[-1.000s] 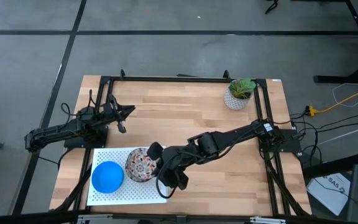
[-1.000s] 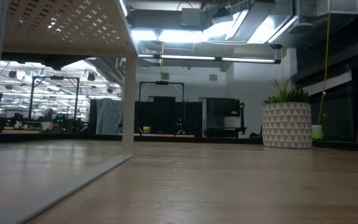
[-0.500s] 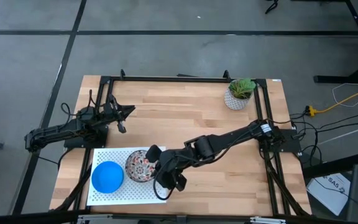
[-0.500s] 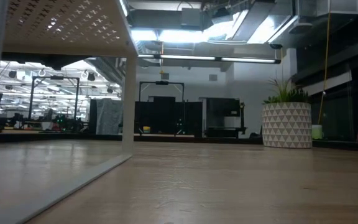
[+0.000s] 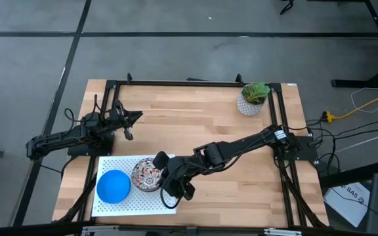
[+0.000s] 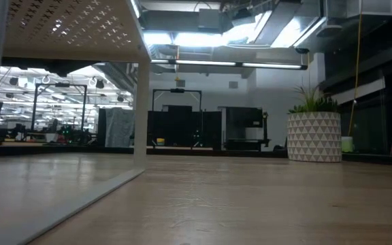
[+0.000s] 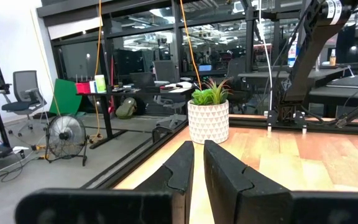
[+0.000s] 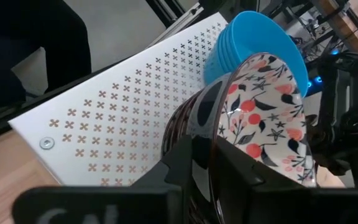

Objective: Pick & Place Mini bowls
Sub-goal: Stack the orange patterned bowl on top of the stacked orange patterned bowls on the shelf

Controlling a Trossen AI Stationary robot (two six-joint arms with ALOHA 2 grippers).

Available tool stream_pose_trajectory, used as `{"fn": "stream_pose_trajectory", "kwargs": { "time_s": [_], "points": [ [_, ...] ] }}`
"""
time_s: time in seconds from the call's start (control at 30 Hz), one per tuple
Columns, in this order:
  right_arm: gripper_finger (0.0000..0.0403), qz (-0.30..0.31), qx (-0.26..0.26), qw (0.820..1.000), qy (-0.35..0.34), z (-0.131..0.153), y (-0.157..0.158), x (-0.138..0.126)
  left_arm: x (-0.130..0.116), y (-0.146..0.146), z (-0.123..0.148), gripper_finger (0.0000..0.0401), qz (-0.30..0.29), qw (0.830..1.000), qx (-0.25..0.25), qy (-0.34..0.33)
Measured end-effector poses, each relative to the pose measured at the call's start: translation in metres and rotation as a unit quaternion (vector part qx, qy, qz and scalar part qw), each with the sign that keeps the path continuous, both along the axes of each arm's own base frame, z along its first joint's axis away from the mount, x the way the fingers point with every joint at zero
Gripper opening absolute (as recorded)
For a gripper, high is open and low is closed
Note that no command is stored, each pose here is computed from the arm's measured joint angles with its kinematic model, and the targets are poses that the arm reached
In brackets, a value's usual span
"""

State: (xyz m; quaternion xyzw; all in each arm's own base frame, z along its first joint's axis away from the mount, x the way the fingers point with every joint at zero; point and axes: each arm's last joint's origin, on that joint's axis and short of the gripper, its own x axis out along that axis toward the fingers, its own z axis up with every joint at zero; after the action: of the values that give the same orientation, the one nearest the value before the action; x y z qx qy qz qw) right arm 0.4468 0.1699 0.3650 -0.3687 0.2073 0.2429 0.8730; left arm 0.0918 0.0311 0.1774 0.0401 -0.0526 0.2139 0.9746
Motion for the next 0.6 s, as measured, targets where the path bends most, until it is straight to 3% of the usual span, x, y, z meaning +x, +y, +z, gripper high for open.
{"fn": "stream_pose_trajectory", "kwargs": {
  "time_s": [0.6],
  "points": [
    [0.0060, 0.058, 0.040, 0.997, -0.031, 0.007, 0.014, -0.001, 0.000, 0.000, 0.000, 0.0031, 0.000, 1.000, 0.000, 0.000]
  ]
}}
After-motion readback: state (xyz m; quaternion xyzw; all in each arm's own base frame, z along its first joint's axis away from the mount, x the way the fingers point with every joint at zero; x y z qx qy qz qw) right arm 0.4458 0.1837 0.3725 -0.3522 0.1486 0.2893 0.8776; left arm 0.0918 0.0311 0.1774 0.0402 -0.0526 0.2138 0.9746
